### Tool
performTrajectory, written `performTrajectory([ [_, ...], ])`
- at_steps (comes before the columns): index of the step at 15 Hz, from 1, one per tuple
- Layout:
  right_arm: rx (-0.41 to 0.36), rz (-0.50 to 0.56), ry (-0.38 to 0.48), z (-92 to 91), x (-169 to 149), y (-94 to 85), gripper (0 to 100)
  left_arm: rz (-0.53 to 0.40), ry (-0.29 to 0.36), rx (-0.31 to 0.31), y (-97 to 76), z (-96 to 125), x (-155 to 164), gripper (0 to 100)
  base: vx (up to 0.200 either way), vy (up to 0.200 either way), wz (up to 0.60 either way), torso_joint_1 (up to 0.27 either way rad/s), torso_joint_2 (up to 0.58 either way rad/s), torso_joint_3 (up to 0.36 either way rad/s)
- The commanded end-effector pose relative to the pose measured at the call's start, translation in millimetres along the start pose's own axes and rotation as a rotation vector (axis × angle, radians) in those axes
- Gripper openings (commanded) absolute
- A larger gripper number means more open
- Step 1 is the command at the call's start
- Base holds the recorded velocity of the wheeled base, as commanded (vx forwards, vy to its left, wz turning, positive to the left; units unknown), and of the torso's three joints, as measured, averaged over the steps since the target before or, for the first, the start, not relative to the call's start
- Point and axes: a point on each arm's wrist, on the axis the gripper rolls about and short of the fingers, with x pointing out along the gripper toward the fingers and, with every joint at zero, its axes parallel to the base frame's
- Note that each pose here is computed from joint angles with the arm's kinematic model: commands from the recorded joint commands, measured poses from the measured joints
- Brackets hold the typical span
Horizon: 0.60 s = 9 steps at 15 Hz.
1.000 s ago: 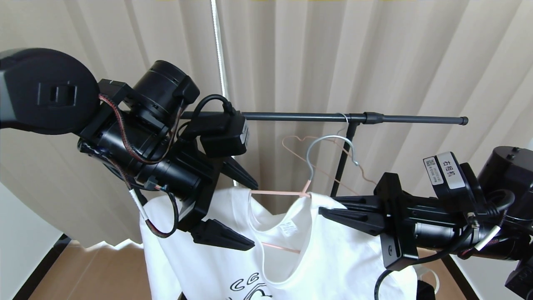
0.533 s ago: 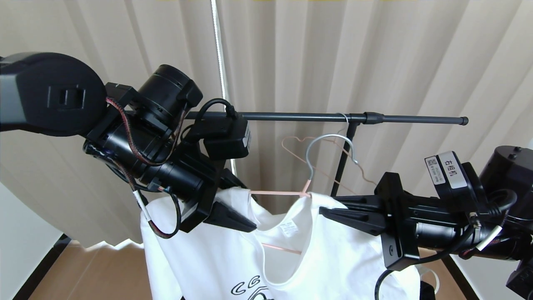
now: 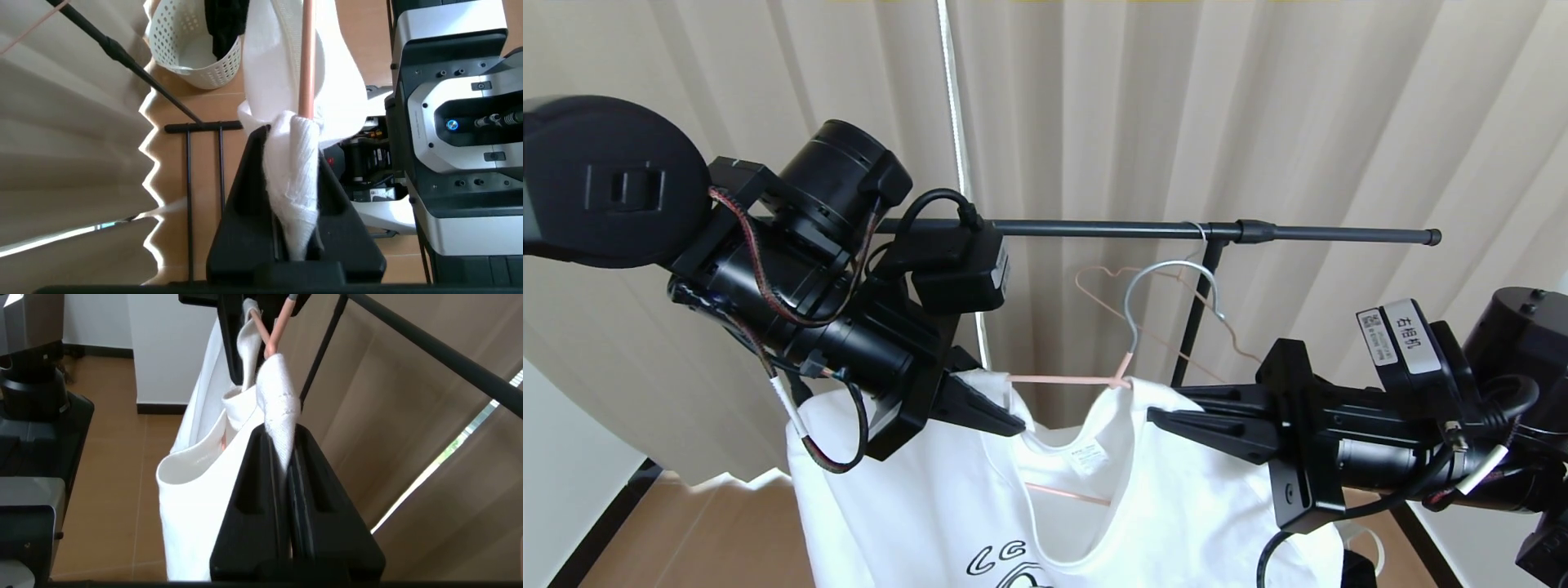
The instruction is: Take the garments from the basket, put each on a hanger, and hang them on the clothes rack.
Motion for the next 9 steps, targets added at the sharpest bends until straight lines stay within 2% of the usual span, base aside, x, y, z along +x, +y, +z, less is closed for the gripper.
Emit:
performTrajectory([
  [1, -0.005, -0.001, -0.003, 2.1, -2.9, 2.6, 0, 0.005, -0.002, 0.004, -1.4, 1.0, -2.1, 0, 0.0, 0.0, 0.0, 0.0, 0.0, 0.0],
  [5, -0.006, 0.002, -0.005, 3.2, -5.6, 5.1, 0, 0.014, -0.008, 0.009, -0.2, 2.0, -3.1, 0, 0.0, 0.0, 0.0, 0.0, 0.0, 0.0],
  [6, -0.005, 0.002, -0.004, 2.9, -5.7, 5.3, 100, 0.017, -0.009, 0.009, -0.2, 1.9, -3.6, 0, 0.0, 0.0, 0.0, 0.0, 0.0, 0.0],
  [9, -0.012, -0.002, -0.009, 4.5, -5.9, 4.0, 100, 0.059, -0.027, 0.03, 2.9, 4.0, -8.7, 0, 0.0, 0.0, 0.0, 0.0, 0.0, 0.0],
])
